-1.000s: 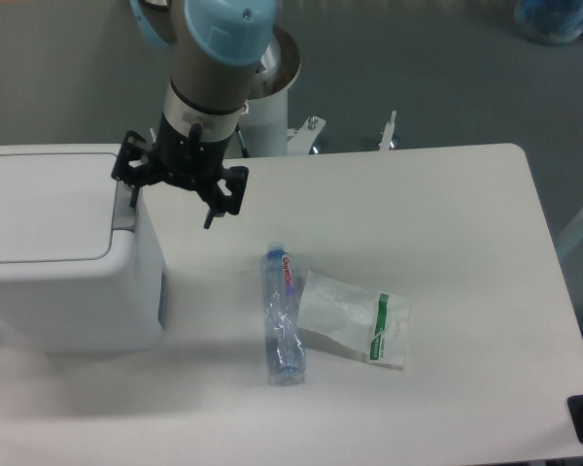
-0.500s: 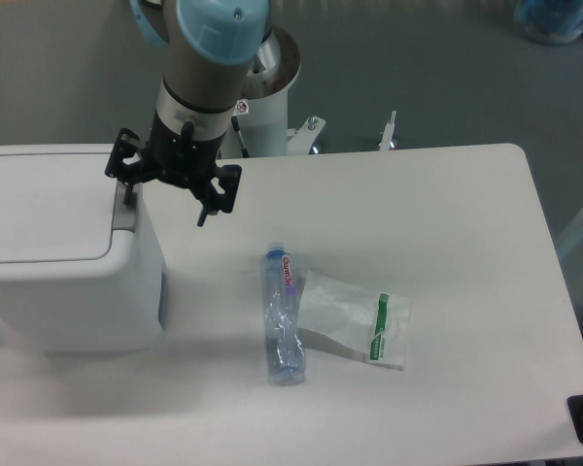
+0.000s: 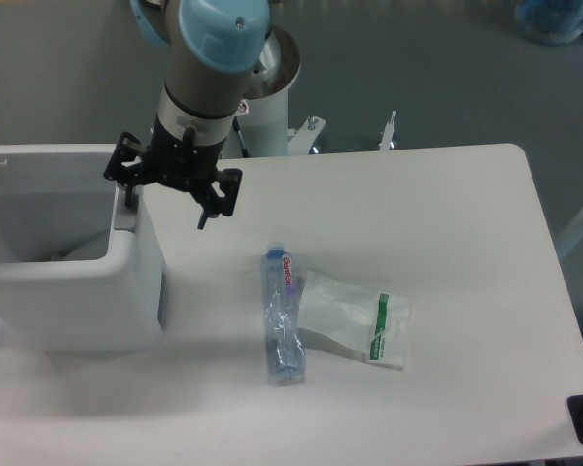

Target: Open the trash can

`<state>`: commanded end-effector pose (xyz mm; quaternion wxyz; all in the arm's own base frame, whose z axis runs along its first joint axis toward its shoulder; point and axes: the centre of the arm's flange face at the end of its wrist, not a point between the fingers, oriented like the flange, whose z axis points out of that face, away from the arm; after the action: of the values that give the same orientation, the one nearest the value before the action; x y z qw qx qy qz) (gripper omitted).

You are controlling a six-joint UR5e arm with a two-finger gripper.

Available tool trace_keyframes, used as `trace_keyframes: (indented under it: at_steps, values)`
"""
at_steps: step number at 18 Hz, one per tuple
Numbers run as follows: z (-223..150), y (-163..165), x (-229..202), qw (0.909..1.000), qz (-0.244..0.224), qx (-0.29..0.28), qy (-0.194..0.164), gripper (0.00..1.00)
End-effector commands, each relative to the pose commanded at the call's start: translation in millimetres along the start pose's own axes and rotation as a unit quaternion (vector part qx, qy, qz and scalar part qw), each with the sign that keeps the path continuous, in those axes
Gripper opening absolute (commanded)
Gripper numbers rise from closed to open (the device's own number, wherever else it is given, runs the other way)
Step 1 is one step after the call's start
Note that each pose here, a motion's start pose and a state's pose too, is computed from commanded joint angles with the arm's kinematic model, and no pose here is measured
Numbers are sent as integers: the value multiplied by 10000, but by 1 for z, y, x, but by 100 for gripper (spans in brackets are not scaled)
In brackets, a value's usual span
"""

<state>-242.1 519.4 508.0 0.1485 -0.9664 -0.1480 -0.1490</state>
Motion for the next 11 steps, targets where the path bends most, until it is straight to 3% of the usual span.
trace_keyframes:
  at_steps: [4,6,11]
  values:
    - [-43,-10,-34,9981,-37,526,-330,100]
    - [-46,-13,-68,9949,21,812,-600,100]
    - [-45,4,-158,9910,183,496,-1229,100]
